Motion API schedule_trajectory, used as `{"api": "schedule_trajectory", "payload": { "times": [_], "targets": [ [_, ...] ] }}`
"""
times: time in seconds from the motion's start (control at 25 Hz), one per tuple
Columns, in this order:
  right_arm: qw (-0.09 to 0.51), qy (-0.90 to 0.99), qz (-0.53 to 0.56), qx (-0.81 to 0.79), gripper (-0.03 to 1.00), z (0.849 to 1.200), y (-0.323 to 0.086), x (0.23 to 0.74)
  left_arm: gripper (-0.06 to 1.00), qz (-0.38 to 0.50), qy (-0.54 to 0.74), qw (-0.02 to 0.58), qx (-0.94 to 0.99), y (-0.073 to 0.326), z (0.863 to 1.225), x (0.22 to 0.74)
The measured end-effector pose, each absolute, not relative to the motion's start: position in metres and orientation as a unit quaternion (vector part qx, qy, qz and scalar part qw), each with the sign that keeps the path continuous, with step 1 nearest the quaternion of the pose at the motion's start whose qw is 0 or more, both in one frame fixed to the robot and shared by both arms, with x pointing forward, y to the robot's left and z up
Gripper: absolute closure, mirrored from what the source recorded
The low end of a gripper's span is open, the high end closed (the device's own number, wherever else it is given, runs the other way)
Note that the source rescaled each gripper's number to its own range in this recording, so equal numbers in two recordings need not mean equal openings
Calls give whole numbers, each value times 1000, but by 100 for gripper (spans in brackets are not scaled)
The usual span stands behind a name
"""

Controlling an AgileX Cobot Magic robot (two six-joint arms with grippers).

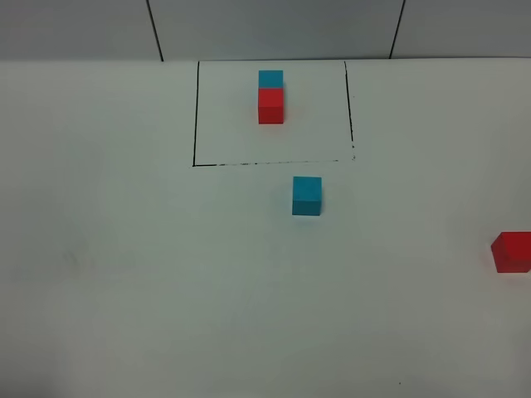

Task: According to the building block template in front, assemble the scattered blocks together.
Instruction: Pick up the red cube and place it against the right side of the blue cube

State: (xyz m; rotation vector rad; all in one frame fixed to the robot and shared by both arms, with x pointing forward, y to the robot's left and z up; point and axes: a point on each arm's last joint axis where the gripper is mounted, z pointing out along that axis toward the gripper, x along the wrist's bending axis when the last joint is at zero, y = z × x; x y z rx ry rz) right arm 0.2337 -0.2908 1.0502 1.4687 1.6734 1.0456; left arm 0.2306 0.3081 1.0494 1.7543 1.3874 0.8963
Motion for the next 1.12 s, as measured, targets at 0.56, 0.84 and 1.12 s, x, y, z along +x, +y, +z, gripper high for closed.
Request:
{"api": "schedule_trajectory", "payload": {
  "times": [0.56,0.84,1.12],
  "targets": [
    [334,641,401,563,22,1050,-291,234,64,436,474,455,615,309,1097,222],
    [334,641,401,563,22,1050,-291,234,64,404,497,419,643,310,1087,219],
    [334,641,401,563,22,1050,-291,234,64,367,522,378,671,310,1074,217]
  ]
}}
